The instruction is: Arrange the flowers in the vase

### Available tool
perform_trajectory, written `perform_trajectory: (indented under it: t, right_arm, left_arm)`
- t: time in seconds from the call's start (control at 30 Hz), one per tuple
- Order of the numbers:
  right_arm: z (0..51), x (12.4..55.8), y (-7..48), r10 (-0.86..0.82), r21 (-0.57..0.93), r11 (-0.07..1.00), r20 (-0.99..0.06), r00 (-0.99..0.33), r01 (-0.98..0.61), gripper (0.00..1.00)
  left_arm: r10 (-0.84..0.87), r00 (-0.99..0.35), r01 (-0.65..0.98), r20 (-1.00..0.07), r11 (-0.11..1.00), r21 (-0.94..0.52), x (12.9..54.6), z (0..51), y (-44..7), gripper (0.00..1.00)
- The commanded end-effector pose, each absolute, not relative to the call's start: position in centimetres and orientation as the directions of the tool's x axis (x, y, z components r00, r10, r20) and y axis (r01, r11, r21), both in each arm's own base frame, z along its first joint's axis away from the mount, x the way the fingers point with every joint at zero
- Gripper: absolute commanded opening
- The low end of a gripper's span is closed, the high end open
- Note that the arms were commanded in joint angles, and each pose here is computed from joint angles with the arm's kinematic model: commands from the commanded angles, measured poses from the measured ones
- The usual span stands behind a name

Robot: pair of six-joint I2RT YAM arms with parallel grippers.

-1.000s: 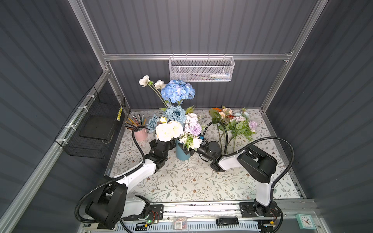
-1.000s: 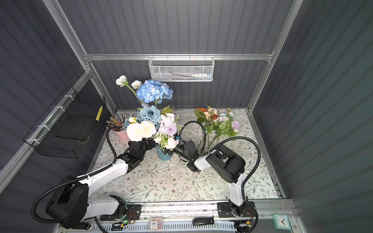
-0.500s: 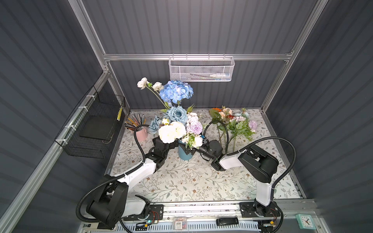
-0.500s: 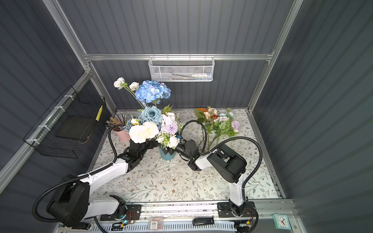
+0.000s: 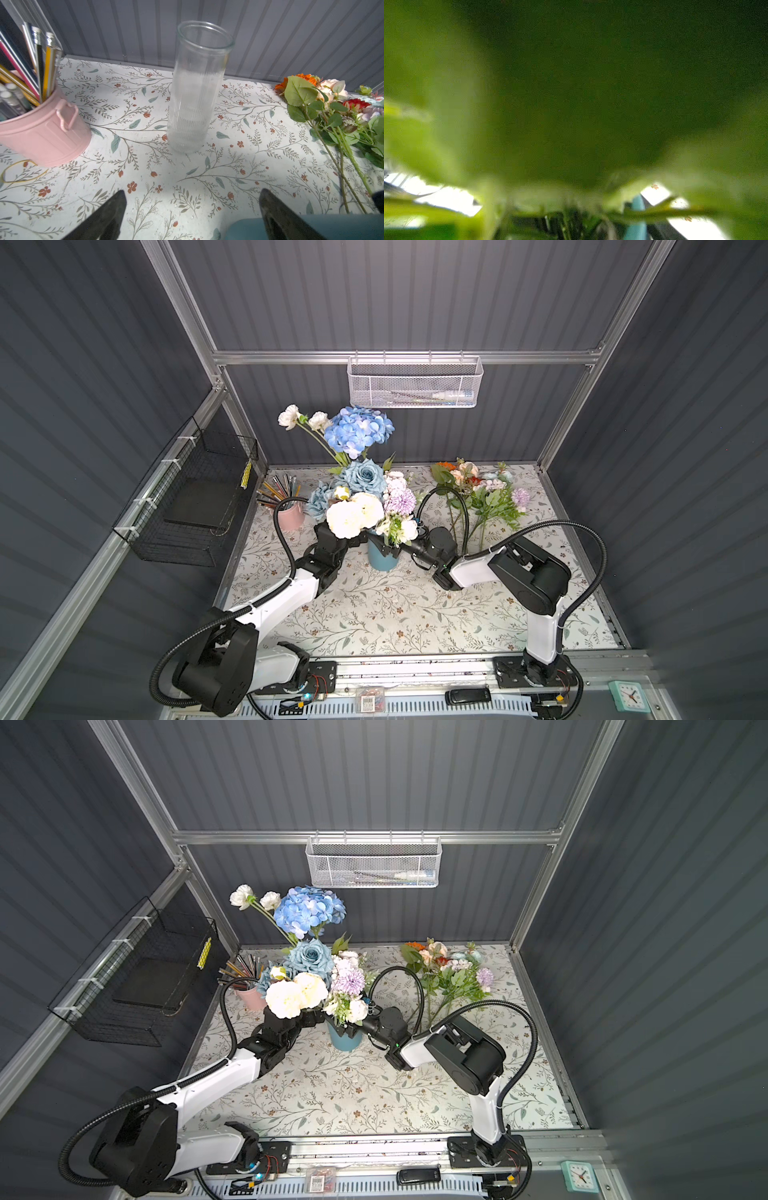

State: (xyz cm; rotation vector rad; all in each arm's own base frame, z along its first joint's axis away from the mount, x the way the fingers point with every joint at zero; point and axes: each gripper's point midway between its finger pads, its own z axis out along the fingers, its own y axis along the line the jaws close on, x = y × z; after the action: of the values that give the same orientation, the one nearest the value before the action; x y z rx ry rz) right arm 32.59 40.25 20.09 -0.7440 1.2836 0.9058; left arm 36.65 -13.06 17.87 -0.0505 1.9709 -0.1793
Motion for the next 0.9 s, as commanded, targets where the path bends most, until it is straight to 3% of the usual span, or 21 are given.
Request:
perform_trajectory:
  t: [0.0, 0.13, 0.4, 0.63, 0.87]
  right_arm:
    - [21.3, 32.6, 38.9, 0.197, 0.081, 0.482, -0.98, 0.017, -0.872, 0.3]
    - [24.3, 32.9, 37.1, 0.221, 0.046, 0.515, -0.972, 0.08, -0.856, 0.18]
    - [28.9, 34.7, 33.7, 0.246, -0.016, 0.572, -0.951, 0.19, -0.82, 0.14]
    - [32.4, 36.2, 32.2, 0.245, -0.087, 0.613, -0.924, 0.293, -0.786, 0.0]
    - [35.6, 37.8, 32.1, 0.266, -0.143, 0.641, -0.88, 0.393, -0.754, 0.0]
  left_arm:
    - [-0.129, -0.344, -0.038, -0.93, 0.992, -0.124, 36.0, 19.9, -11.1, 1.0]
    - [-0.132, -0.317, -0.078, -0.939, 0.991, -0.113, 35.4, 21.1, -9.7, 1.0]
    - [-0.166, -0.323, -0.129, -0.932, 0.983, -0.131, 35.3, 20.7, -8.5, 1.0]
    - [-0.17, -0.338, -0.149, -0.926, 0.981, -0.126, 35.3, 19.9, -8.0, 1.0]
    - [-0.174, -0.361, -0.161, -0.916, 0.979, -0.122, 35.1, 18.7, -7.7, 1.0]
